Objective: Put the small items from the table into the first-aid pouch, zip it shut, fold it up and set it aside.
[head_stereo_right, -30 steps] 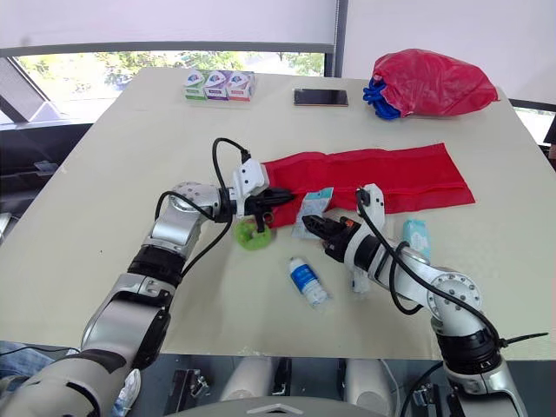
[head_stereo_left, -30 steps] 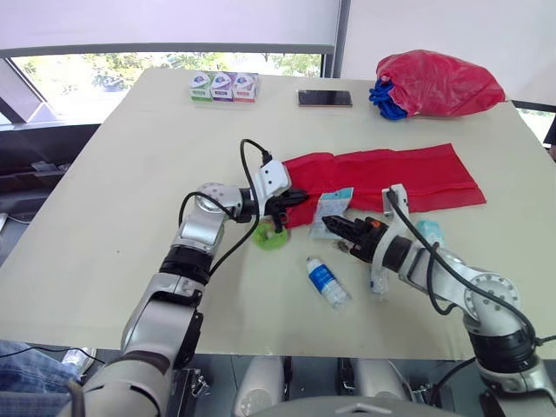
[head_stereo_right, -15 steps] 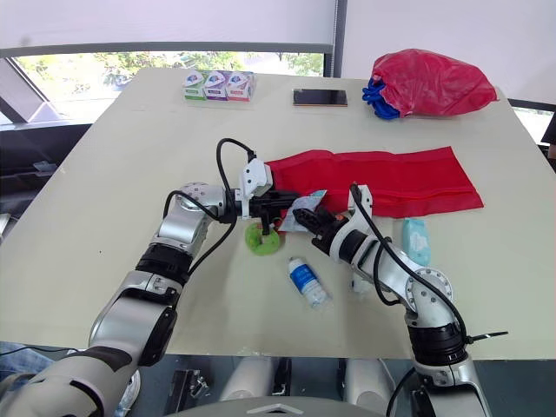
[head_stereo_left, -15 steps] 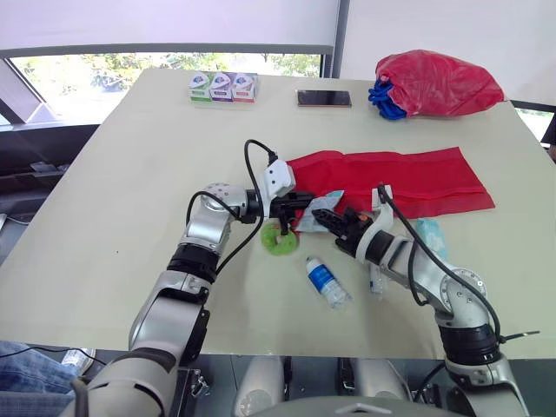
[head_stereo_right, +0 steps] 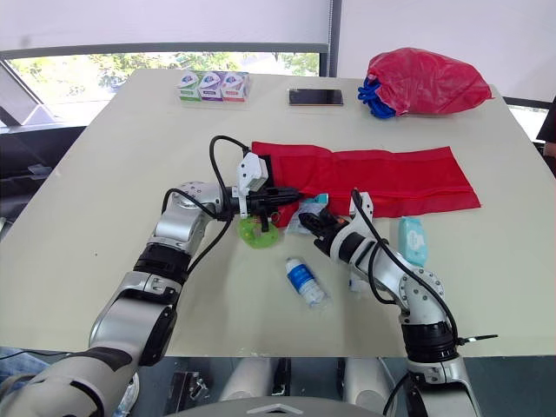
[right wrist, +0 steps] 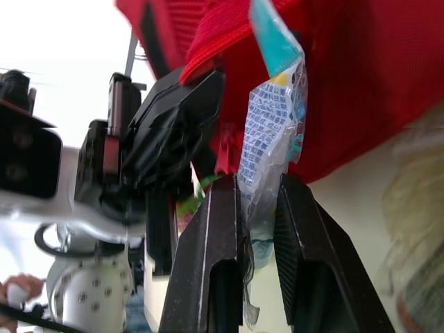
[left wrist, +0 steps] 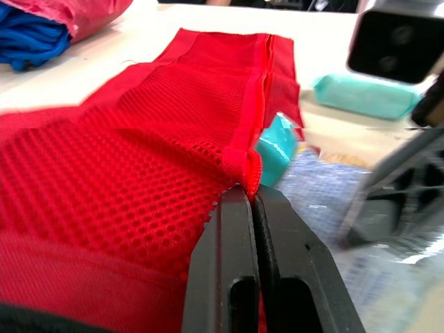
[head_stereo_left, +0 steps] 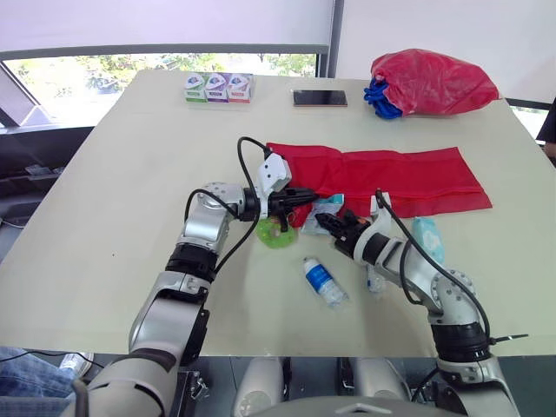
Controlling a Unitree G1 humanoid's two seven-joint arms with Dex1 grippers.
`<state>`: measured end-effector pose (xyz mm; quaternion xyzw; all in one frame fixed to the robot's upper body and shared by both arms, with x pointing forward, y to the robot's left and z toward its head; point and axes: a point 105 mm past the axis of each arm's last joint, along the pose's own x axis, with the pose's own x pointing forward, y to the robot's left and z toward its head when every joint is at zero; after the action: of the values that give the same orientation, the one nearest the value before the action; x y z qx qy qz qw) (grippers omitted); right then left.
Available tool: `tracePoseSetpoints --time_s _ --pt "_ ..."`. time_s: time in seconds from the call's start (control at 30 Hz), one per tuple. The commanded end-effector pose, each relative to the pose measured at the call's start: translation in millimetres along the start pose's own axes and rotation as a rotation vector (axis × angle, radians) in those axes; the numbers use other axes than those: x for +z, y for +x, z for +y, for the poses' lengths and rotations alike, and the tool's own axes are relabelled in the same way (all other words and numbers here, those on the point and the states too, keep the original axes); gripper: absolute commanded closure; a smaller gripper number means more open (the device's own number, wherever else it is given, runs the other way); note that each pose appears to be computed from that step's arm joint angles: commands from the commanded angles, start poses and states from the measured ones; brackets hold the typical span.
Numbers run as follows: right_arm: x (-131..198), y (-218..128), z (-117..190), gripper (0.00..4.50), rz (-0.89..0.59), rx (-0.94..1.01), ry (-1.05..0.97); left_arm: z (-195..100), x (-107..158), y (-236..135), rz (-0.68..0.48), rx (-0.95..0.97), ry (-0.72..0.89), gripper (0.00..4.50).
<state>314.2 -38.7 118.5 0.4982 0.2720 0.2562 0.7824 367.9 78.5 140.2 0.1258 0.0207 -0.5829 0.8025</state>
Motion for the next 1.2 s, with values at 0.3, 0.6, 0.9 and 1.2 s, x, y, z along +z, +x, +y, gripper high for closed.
tracePoseSetpoints --time_s 0.3,0.6,0.9,1.2 --pt "30.3 9.1 42.5 4.4 -0.149 0.229 0.051 -19.5 12.1 -0.8 -0.035 -0.076 -0.02 4.44" --pt "13.1 20.7 16.8 4.4 -0.089 0.122 -0.02 -26.3 21.9 1.0 -0.093 -0.102 -0.117 4.44" --pt "2.5 28.7 13.2 4.4 -0.031 0.069 -0.099 -30.2 27.0 6.5 -0.123 -0.114 -0.157 4.44" --pt "-17.8 29.6 -0.5 4.4 0.084 -0.013 -0.14 -25.4 35.4 7.2 -0.175 -0.085 -0.162 4.44"
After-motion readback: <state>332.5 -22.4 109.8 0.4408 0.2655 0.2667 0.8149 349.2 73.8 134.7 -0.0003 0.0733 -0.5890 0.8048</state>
